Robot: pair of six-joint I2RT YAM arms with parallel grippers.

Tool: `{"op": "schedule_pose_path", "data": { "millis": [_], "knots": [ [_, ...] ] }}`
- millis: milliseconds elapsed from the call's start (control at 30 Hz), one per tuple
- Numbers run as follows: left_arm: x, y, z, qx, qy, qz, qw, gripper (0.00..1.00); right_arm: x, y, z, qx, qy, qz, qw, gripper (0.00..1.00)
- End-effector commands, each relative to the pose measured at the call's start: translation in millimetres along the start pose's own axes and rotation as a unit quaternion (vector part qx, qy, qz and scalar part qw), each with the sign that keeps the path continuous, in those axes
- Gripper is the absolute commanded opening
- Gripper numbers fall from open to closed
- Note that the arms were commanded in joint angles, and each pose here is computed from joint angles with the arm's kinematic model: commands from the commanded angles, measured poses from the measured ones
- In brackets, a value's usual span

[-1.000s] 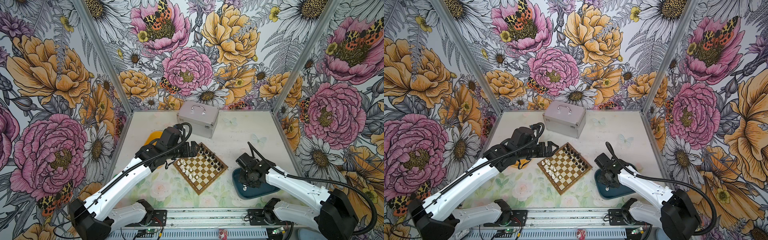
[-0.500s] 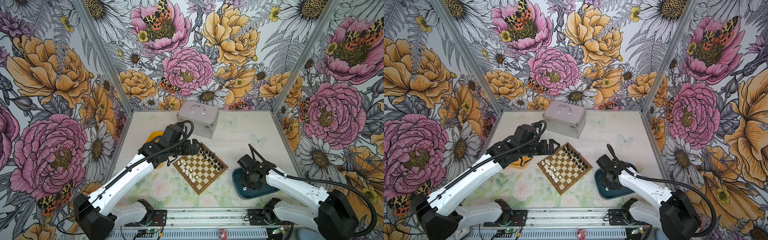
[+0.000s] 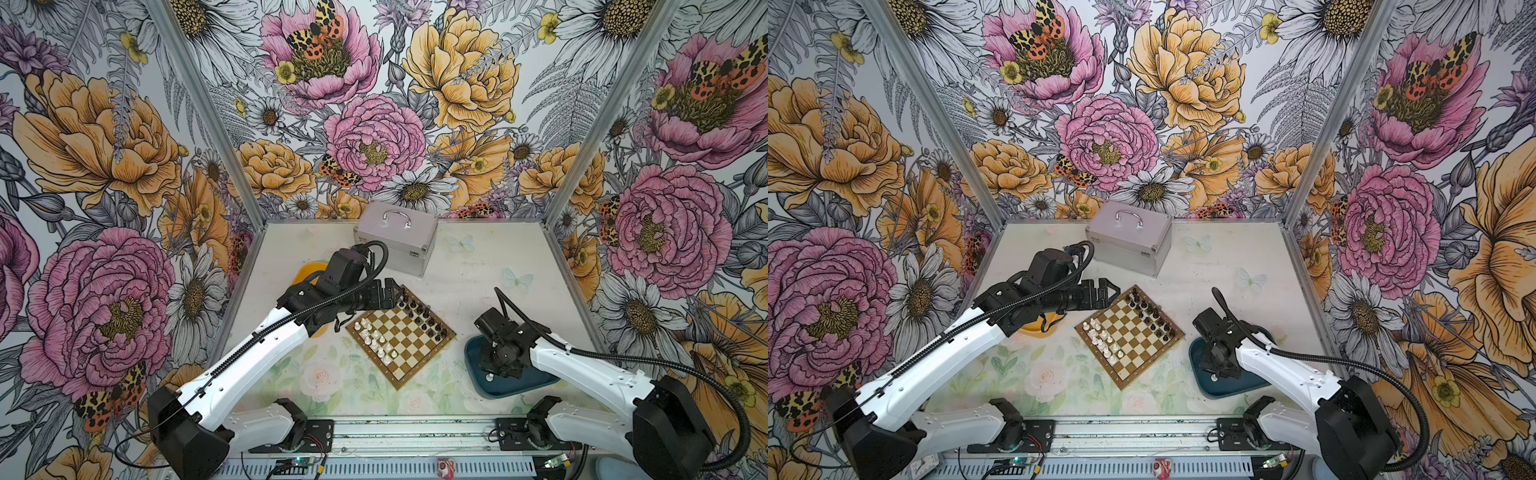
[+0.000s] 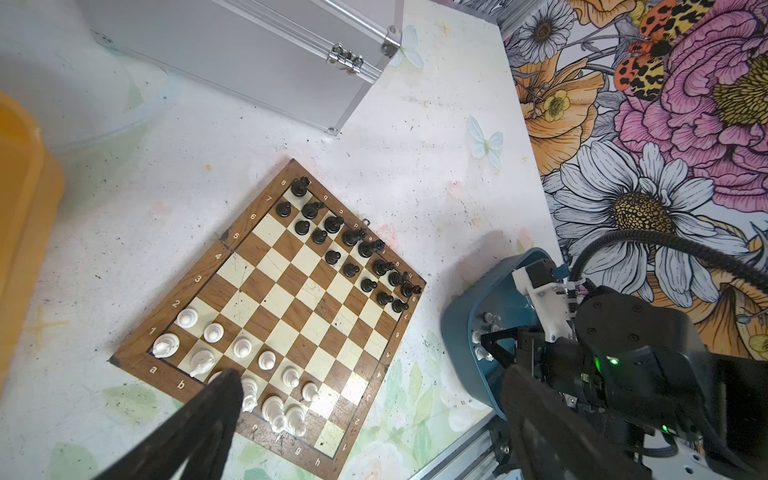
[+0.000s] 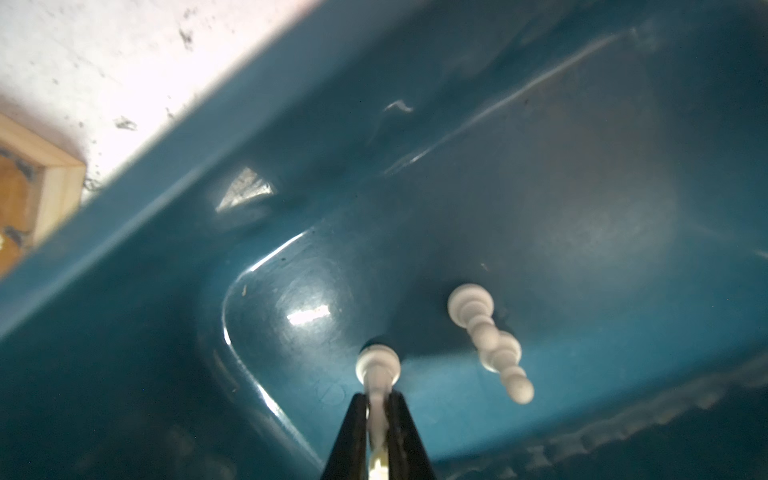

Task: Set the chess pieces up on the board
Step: 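Lift the white piece and carry it over the board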

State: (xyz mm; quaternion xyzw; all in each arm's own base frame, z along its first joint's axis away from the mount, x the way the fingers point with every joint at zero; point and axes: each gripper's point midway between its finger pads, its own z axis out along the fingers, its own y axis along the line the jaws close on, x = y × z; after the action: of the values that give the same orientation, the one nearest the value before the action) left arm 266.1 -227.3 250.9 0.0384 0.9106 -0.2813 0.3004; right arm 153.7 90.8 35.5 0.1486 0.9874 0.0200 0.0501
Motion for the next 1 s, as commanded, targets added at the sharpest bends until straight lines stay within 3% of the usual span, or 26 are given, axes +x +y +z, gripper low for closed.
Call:
{"op": "schedule_pose_path", "data": {
  "millis": [0, 200, 567, 967],
  "knots": [
    [-11, -2, -10, 0.008, -0.024, 0.005, 1.0, 0.99, -9, 7, -4, -0.008, -0.008, -0.002, 1.0, 0.07],
    [-11, -1, -14, 0.009, -0.029, 0.004, 1.0, 0.99, -12, 11, -7, -0.01, -0.01, -0.004, 1.0, 0.0],
    [-7, 21, -31, -0.003, -0.045, -0.014, 0.999, 0.99, -42, 30, -57, -0.014, -0.044, -0.033, 0.998, 0.0],
    [17, 73, -70, -0.035, -0.064, -0.053, 0.996, 0.99, -54, 94, -107, -0.052, -0.063, -0.09, 0.993, 0.0]
  ]
}}
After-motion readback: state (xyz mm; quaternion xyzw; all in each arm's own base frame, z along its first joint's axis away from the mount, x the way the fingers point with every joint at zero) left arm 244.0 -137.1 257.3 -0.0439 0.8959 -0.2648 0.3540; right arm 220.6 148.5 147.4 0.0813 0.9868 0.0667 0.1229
